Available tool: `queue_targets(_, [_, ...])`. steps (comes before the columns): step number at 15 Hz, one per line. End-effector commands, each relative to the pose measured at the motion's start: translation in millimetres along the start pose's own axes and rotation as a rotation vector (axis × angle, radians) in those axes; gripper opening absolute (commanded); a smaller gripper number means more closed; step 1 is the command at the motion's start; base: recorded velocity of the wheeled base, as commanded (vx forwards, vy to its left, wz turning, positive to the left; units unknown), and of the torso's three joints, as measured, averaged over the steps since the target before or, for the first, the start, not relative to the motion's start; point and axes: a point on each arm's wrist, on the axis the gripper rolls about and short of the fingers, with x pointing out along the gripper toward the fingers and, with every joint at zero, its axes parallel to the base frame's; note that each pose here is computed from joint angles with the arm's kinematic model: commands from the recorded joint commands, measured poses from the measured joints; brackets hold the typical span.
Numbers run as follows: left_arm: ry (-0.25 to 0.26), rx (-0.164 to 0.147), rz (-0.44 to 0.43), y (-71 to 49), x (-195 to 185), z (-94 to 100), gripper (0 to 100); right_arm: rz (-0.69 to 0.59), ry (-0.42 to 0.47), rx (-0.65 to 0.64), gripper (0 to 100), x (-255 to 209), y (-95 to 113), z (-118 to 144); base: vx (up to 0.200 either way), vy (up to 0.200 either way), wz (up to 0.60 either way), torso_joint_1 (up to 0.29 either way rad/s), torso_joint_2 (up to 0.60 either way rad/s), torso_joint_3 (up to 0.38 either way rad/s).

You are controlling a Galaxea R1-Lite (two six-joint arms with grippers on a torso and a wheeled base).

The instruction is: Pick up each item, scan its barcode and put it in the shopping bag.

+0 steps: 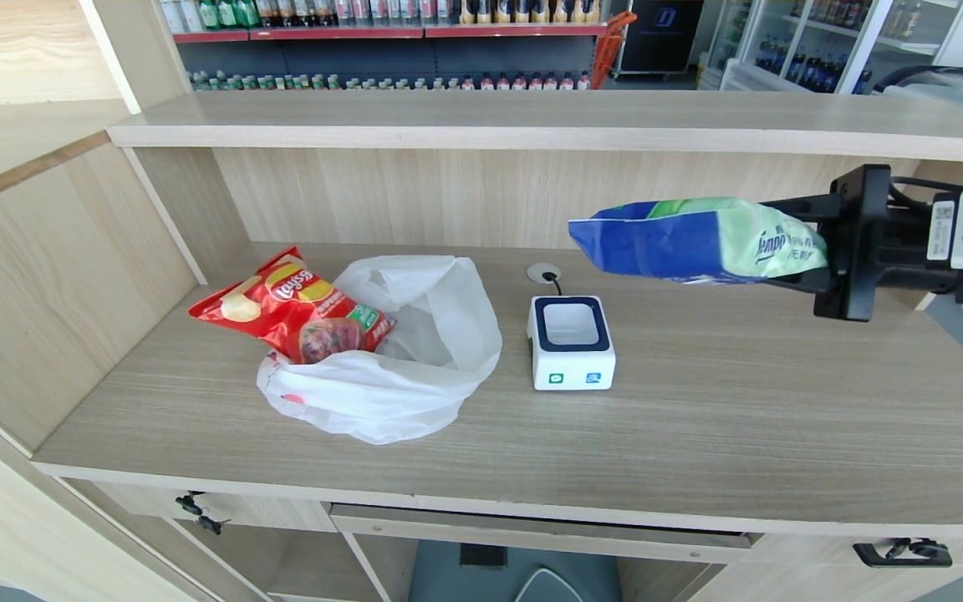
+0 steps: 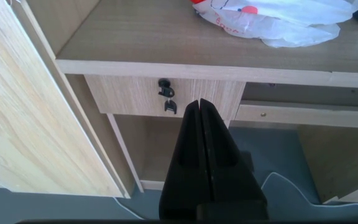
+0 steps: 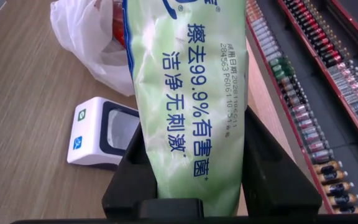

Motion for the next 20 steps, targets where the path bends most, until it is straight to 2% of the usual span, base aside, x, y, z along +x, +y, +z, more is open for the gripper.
queue_targets(1, [0.001,0.0,0.001,0.0,0.1,0.1,0,0.011,-0.002,0.024,0,4.2,5.6,-7.5,0.0,0.0,0.0,0.0,0.0,0.0])
queue_targets(5, [0.001,0.0,0.0,0.0,0.1,0.1,0,0.029,-0.036,0.034,0,16.2,8.6,-5.3,0.0,0.0,0.0,0.0,0.0,0.0])
queue_targets(15, [0.001,0.0,0.0,0.0,0.1,0.1,0,0.04,-0.012,0.09,0,17.2,17.5,-17.7,0.0,0.0,0.0,0.0,0.0,0.0])
queue_targets(20, [-0.001,0.0,0.001,0.0,0.0,0.0,0,0.043,-0.034,0.09,0,25.4,12.6,-12.3,0.0,0.0,0.0,0.0,0.0,0.0])
